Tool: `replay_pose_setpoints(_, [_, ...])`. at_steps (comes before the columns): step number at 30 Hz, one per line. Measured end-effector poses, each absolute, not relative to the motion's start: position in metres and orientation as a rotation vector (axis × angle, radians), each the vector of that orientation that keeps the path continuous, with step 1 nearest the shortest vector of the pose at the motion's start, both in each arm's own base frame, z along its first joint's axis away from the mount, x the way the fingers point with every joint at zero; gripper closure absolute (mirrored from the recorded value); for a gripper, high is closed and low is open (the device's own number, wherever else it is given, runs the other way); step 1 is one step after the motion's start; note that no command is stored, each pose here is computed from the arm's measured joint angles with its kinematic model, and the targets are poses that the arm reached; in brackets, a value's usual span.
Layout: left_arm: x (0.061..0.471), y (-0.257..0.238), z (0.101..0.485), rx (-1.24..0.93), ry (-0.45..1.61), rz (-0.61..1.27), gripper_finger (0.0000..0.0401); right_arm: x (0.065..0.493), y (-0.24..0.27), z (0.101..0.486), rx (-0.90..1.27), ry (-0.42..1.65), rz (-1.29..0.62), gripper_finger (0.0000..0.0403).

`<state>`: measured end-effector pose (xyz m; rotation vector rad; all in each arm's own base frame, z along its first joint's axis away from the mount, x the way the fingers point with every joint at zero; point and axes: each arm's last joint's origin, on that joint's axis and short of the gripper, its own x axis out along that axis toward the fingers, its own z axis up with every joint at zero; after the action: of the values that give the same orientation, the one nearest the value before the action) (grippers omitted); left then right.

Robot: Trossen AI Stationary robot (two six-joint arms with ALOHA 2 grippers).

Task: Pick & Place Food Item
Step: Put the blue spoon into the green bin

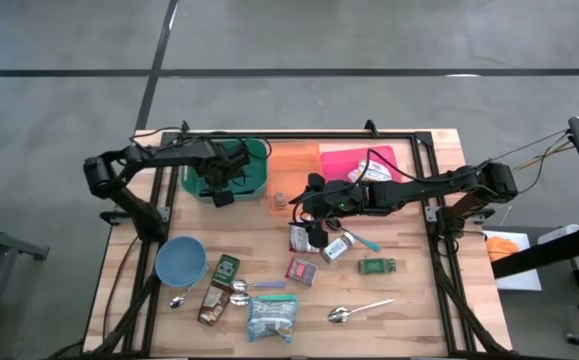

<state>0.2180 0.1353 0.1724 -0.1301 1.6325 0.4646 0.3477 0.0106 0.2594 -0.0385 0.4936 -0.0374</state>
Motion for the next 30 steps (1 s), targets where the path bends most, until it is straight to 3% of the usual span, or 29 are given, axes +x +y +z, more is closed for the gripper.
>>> replay_pose_setpoints(30, [0.2179,0.1357,0.1726,-0.166,1.62,0.519,0.0401,0.3477,0.0106,0.2593,-0.038,0.494,-0.037,0.0131])
